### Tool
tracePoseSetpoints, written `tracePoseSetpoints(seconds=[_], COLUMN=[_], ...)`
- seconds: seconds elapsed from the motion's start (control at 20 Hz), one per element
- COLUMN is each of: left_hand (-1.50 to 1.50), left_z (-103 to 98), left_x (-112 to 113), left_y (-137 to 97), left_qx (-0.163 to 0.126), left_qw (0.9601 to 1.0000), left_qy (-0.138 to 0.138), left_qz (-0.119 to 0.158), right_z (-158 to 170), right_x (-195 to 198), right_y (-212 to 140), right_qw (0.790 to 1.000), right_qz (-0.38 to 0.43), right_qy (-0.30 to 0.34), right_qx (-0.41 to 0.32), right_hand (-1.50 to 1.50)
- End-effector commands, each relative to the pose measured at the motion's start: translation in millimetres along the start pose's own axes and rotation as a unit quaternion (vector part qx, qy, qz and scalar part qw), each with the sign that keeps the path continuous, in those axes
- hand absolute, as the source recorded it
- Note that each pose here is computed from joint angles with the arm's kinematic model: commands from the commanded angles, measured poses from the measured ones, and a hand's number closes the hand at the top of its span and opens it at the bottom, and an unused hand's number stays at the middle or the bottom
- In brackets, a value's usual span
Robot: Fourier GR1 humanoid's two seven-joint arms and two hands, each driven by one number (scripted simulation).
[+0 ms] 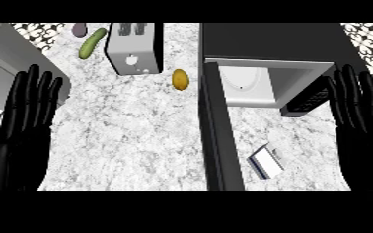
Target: Pick up the milk, place it into the microwave and close the microwave
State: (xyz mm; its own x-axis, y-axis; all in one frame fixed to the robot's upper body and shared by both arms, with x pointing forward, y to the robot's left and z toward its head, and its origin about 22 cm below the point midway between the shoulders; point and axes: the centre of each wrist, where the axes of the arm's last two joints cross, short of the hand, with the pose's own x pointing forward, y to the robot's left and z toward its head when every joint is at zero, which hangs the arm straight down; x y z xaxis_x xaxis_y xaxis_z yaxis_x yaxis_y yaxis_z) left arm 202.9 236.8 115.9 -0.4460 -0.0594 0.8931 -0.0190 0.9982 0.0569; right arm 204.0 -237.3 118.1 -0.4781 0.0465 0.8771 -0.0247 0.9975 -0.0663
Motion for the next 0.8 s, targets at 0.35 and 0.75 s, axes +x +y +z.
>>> tracePoseSetpoints(seconds=[0.35,0.75], left_hand=[-1.50,-1.50], left_z=[31,69], left_x=[10,-31], left_y=[-48,-99], left_qx=[0.002,-0.004], left_qw=[0.9967,0.9971], left_qy=[0.053,0.054], left_qz=[0.061,0.053], right_z=[72,130], right_x=[5,9], right_y=[11,0], right_qw=[0.996,0.996], right_qz=[-0.048,-0.037], right_qy=[0.052,0.068], right_qx=[0.047,0.051], right_hand=[-1.50,-1.50])
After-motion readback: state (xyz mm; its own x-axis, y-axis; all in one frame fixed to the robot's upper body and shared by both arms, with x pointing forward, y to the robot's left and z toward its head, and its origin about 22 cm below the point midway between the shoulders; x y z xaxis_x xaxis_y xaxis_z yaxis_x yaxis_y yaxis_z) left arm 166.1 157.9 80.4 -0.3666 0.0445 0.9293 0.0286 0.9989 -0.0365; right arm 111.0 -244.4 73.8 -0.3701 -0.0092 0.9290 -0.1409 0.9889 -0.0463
